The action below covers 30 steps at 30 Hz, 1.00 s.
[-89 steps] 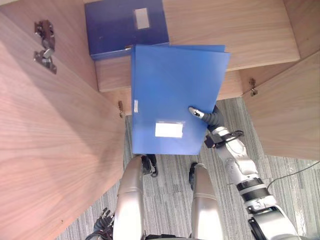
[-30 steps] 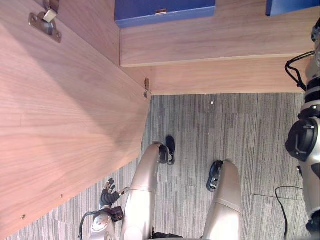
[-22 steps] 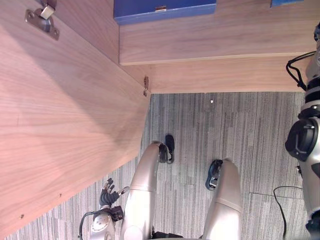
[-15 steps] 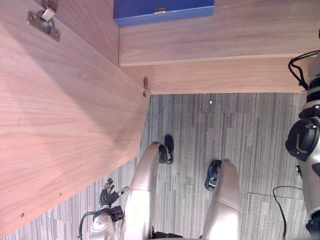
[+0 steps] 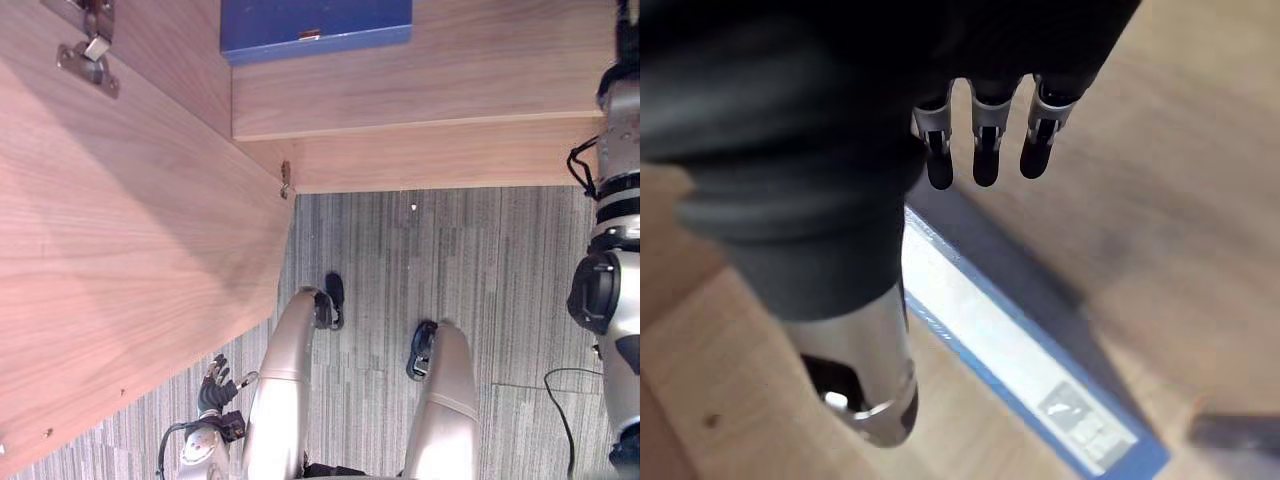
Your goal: Walk over to the cabinet, pick up the folder, carry it to the office cabinet, place the folder inside the office cabinet, then close the office cabinet door
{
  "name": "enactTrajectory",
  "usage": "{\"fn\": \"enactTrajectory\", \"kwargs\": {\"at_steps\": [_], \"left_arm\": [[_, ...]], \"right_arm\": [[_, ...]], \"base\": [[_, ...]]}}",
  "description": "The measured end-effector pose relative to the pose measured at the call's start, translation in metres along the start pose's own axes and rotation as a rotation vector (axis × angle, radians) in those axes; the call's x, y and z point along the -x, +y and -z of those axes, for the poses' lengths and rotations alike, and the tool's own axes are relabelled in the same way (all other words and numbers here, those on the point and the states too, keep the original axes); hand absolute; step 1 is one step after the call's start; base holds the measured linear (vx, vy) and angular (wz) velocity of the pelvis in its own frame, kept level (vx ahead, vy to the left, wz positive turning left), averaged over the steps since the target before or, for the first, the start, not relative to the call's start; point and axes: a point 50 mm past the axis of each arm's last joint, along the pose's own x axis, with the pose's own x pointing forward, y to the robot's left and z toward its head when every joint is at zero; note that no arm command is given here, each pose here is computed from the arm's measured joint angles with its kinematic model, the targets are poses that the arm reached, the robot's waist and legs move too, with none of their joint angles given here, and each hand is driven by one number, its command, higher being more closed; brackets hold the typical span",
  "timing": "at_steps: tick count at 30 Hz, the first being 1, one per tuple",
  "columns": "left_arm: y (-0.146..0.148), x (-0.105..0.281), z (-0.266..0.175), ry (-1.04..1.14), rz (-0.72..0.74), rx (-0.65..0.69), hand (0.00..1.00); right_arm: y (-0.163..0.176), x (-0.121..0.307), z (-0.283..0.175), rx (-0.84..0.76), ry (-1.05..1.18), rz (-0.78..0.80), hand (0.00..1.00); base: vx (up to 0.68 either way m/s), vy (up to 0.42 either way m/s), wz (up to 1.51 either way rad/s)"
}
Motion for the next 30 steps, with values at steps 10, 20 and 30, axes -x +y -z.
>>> {"fn": "enactTrajectory", "kwargs": {"at_steps": [10,20,30], "left_arm": [[0.006,0.004,0.004,0.015,0.059,-0.021,0.00],[0.015,0.015,0.010,0.029,0.098,-0.035,0.00],[0.025,0.028,0.021,0.066,0.072,-0.035,0.00]], "right_arm": [[-0.037,0.008,0.042,0.509,0.257,-0.052,0.00],[-0.056,0.016,0.057,0.731,0.343,-0.073,0.00],[-0.082,0.039,0.105,1.134,0.536,-0.138,0.00]], "base": [[0.02,0.005,-0.06],[0.01,-0.008,-0.02],[0.08,-0.034,0.04]]}}
